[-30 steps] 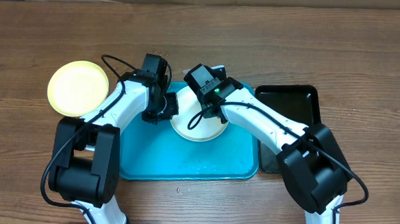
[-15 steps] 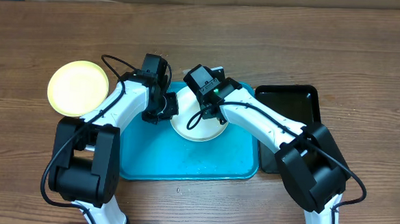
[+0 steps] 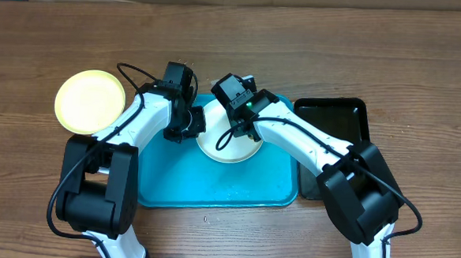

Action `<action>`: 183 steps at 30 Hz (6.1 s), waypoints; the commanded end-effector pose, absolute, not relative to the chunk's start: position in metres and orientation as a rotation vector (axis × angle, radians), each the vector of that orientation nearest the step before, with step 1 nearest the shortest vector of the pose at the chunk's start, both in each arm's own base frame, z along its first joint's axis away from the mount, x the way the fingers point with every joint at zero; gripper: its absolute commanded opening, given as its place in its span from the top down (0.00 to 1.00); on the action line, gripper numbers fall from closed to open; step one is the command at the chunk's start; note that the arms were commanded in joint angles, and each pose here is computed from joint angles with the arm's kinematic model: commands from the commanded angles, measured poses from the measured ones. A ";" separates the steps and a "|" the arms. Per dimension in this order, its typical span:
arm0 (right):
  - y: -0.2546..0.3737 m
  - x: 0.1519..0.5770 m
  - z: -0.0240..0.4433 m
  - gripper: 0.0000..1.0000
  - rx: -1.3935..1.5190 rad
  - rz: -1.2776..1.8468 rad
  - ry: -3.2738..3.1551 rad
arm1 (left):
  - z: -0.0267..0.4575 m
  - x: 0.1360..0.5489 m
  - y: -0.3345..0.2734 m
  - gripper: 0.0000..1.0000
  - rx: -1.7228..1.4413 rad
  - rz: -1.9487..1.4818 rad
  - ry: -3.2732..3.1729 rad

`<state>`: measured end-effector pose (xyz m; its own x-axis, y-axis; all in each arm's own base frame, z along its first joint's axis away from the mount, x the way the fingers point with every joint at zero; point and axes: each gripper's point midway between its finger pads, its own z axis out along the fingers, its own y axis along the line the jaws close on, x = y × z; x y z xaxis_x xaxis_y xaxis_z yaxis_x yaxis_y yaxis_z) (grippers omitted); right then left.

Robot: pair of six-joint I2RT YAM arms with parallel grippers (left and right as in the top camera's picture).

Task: Clean dirty plates on tray and stack at the side
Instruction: 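Scrub the white plate with the sponge while the left gripper holds its rim, then return the sponge to the black basin and release it, then lift the white plate off the tray with the left gripper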

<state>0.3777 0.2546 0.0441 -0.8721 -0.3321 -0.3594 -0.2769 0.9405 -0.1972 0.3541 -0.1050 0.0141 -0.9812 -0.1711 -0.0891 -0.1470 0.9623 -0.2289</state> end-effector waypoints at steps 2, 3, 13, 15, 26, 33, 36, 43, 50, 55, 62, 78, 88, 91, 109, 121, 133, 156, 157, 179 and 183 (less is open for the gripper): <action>0.258 0.386 0.061 0.46 -0.583 -0.230 2.656 | 0.012 0.355 -0.108 0.96 -0.205 -0.339 3.007; 0.259 0.387 0.066 0.44 -0.583 -0.230 2.657 | 0.012 0.355 -0.108 0.96 -0.205 -0.338 3.008; 0.263 0.392 0.091 0.00 -0.583 -0.221 2.647 | 0.012 0.355 -0.108 0.96 -0.205 -0.338 3.008; 0.265 0.387 0.089 0.08 -0.586 -0.197 2.669 | 0.012 0.355 -0.108 0.95 -0.205 -0.338 3.008; 0.266 0.367 0.063 0.46 -0.532 -0.113 2.772 | 0.012 0.355 -0.108 0.95 -0.205 -0.338 3.008; 0.259 0.363 0.037 0.46 -0.530 -0.136 2.774 | 0.012 0.355 -0.108 0.95 -0.205 -0.339 3.008; 0.252 0.367 0.028 0.61 -0.514 -0.187 2.743 | 0.012 0.355 -0.108 0.95 -0.205 -0.339 3.008; 0.250 0.366 0.017 0.92 -0.510 -0.189 2.732 | 0.012 0.355 -0.108 0.96 -0.205 -0.338 3.008; 0.256 0.359 0.014 0.92 -0.527 -0.124 2.767 | 0.012 0.354 -0.108 0.96 -0.205 -0.338 3.010; 0.264 0.352 0.012 0.89 -0.507 -0.022 2.817 | 0.012 0.354 -0.108 0.96 -0.205 -0.338 3.010; 0.258 0.354 0.008 0.91 -0.282 0.274 2.954 | 0.012 0.354 -0.108 0.96 -0.205 -0.338 3.011; 0.313 0.329 0.022 0.96 -0.379 0.841 2.976 | 0.012 0.354 -0.108 0.96 -0.205 -0.338 3.011; 0.306 0.365 0.120 0.96 -0.436 1.125 2.788 | 0.012 0.354 -0.108 0.96 -0.205 -0.337 3.011; 0.270 0.371 0.142 0.96 -0.366 1.004 2.809 | 0.012 0.354 -0.108 0.96 -0.205 -0.338 3.011; 0.034 0.341 0.098 0.96 0.298 0.019 3.134 | 0.012 0.354 -0.108 0.91 -0.205 -0.338 3.011; 0.031 0.324 0.044 0.46 0.305 0.014 3.155 | 0.012 0.354 -0.108 0.91 -0.205 -0.338 3.011; -0.008 0.365 0.089 0.16 0.532 0.042 3.003 | 0.012 0.354 -0.108 0.77 -0.205 -0.337 3.011; -0.103 0.379 0.093 0.00 0.923 0.081 2.785 | 0.000 0.344 -0.116 0.96 -0.116 -0.209 3.015; -0.103 0.380 0.093 0.00 0.922 0.081 2.784 | 0.000 0.344 -0.116 0.96 -0.116 -0.208 3.016; -0.103 0.380 0.093 0.00 0.923 0.081 2.783 | 0.071 0.380 -0.110 0.96 -0.092 -0.121 2.958; -0.103 0.380 0.093 0.00 0.922 0.081 2.783 | 0.098 0.394 -0.111 0.96 -0.075 -0.117 2.915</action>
